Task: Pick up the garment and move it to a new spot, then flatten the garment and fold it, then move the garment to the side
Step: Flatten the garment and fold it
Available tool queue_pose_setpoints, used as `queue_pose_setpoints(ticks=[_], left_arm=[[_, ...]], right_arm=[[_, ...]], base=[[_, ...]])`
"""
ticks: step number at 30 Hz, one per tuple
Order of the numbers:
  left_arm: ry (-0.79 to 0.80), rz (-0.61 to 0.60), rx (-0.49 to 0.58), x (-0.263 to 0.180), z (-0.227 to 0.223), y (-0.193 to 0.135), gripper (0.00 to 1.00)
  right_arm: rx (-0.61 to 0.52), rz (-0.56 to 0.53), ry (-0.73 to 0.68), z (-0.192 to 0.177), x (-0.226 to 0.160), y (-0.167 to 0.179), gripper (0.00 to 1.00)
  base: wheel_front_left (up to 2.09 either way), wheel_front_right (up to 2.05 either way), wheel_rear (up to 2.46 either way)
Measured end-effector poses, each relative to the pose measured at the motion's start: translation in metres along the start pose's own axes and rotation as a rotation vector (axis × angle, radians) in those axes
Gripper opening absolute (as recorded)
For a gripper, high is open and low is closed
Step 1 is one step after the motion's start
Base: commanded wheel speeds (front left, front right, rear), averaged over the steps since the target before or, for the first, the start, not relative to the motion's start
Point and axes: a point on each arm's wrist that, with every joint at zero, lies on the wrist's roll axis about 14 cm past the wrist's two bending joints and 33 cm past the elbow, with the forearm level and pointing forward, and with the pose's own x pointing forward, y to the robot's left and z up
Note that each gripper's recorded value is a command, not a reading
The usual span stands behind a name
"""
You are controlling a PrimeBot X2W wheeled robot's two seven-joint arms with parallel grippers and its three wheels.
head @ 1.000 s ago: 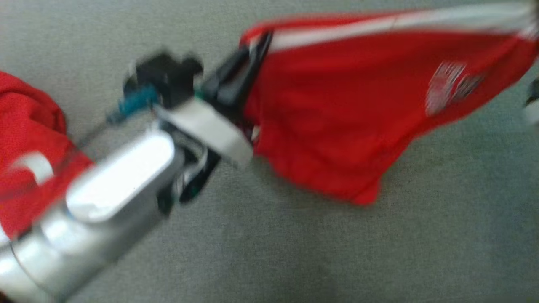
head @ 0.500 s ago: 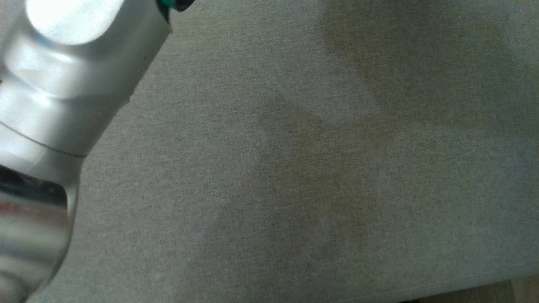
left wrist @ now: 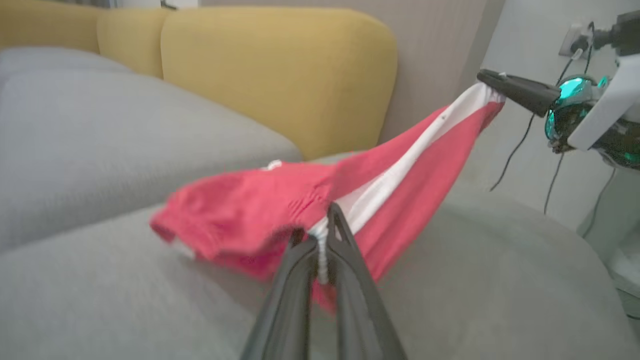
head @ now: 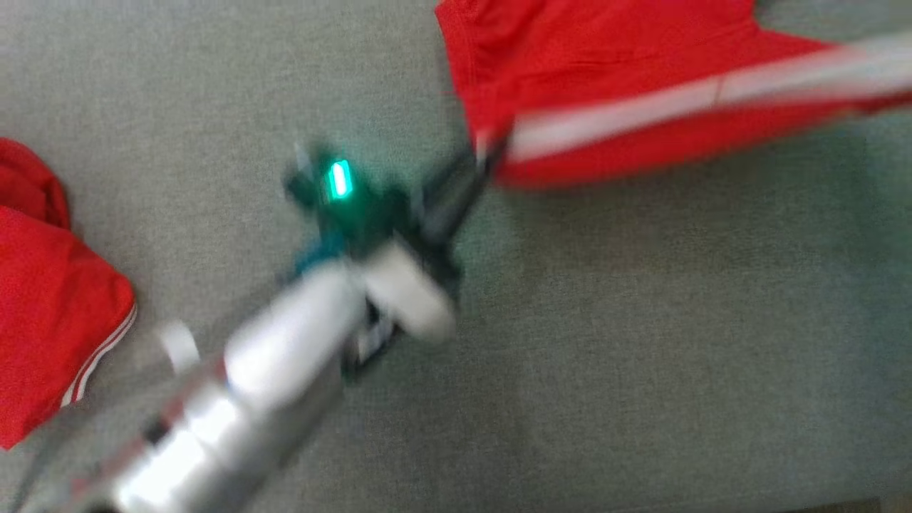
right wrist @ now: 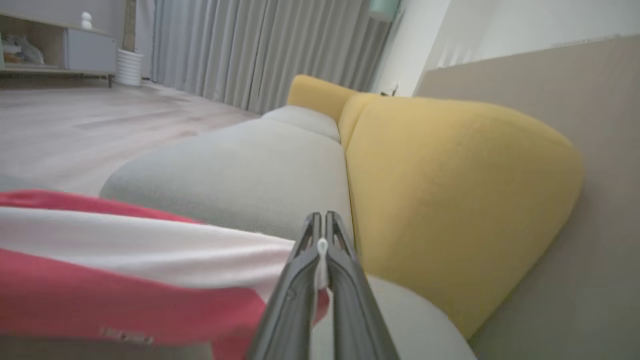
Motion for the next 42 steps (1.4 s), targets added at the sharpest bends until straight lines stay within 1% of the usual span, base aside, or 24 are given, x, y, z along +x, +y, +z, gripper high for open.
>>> queue_pose_setpoints(ticks=[2, 5, 9, 11, 13, 15, 19, 22, 25, 28, 29, 32, 37, 42], left_arm=[[0.055, -0.009, -0.041, -0.019, -0.026, -0.021, 0.0], [0.121, -0.033, -0.072, -0.043, -0.053, -0.053, 0.0], [0.174, -0.083, -0.118, -0.067, -0.071, -0.09, 0.0], [0.198, -0.131, -0.148, -0.075, -0.074, -0.107, 0.0], [0.213, -0.152, -0.163, -0.078, -0.073, -0.114, 0.0], [0.194, -0.14, -0.185, -0.075, -0.065, -0.11, 0.0], [0.141, -0.069, -0.217, -0.059, -0.045, -0.088, 0.0], [0.1, 0.004, -0.209, -0.041, -0.029, -0.061, 0.0], [0.087, 0.046, -0.194, -0.027, -0.022, -0.039, 0.0], [0.096, 0.092, -0.217, -0.018, -0.025, -0.019, 0.0], [0.106, 0.115, -0.226, -0.014, -0.028, -0.006, 0.0], [0.133, 0.14, -0.239, -0.008, -0.035, 0.014, 0.0], [0.181, 0.168, -0.287, -0.002, -0.052, 0.035, 0.0], [0.217, 0.179, -0.32, -0.001, -0.067, 0.045, 0.0]], right_arm=[[0.013, -0.015, 0.05, -0.013, -0.028, 0.003, 0.0], [0.025, -0.058, 0.104, -0.02, -0.067, 0.001, 0.0], [0.036, -0.121, 0.146, -0.015, -0.111, -0.006, 0.0], [0.027, -0.141, 0.165, -0.01, -0.128, -0.01, 0.0], [0.012, -0.146, 0.185, -0.007, -0.137, -0.013, 0.0], [0.011, -0.147, 0.194, -0.005, -0.136, -0.013, 0.0], [0.016, -0.125, 0.183, -0.005, -0.106, -0.014, 0.0], [-0.036, -0.063, 0.198, -0.011, -0.07, -0.011, 0.0], [-0.069, 0.013, 0.203, -0.016, -0.032, 0.001, 0.0], [-0.107, 0.082, 0.218, -0.026, 0.004, 0.014, 0.0], [-0.136, 0.125, 0.23, -0.034, 0.024, 0.021, 0.0], [-0.166, 0.183, 0.256, -0.05, 0.053, 0.035, 0.0], [-0.202, 0.254, 0.295, -0.076, 0.09, 0.056, 0.0], [-0.225, 0.31, 0.306, -0.093, 0.112, 0.076, 0.0]], base=[[0.0, 0.0, 0.0], [0.0, 0.0, 0.0], [0.0, 0.0, 0.0], [0.0, 0.0, 0.0], [0.0, 0.0, 0.0], [0.0, 0.0, 0.0], [0.0, 0.0, 0.0], [0.0, 0.0, 0.0], [0.0, 0.0, 0.0], [0.0, 0.0, 0.0], [0.0, 0.0, 0.0], [0.0, 0.0, 0.0], [0.0, 0.0, 0.0], [0.0, 0.0, 0.0]])
